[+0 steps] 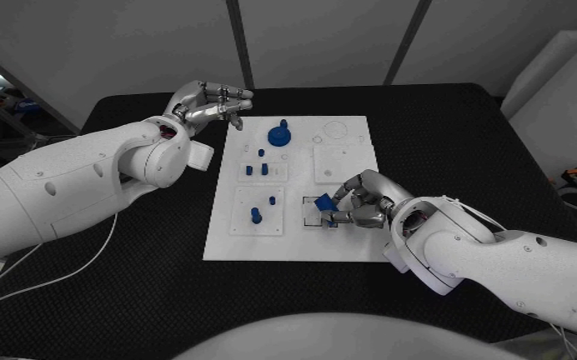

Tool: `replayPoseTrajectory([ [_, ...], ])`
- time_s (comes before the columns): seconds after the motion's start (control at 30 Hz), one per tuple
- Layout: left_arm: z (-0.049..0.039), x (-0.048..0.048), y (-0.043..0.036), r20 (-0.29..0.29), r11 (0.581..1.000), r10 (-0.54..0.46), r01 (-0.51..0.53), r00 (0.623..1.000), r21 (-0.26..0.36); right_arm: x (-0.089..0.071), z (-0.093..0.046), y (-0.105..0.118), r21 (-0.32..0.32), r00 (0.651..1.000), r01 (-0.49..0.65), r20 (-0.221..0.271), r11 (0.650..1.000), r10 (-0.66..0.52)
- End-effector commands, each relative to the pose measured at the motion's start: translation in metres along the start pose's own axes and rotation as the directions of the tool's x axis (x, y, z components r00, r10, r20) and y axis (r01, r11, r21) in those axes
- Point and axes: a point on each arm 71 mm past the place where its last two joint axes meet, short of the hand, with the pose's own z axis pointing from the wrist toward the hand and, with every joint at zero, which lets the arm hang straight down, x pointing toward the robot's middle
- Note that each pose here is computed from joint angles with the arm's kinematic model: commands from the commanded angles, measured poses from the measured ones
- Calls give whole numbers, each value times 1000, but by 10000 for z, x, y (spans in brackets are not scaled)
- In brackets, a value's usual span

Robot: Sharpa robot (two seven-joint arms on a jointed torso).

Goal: Assemble the parts on the task board

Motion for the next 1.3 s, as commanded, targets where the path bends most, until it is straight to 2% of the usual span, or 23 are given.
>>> replayPoseTrajectory([
  [0.03,5,17,-11,-12,1000,-6,6,1000,3,28,22,31,-10,1000,-6,-20,1000,5],
  [0.67,3,21,-7,-15,1000,-6,6,1000,0,101,103,50,9,997,48,-55,999,-47],
  [1.3,1,14,-5,-12,1000,-5,5,1000,-2,76,126,35,13,998,54,-23,998,-53],
])
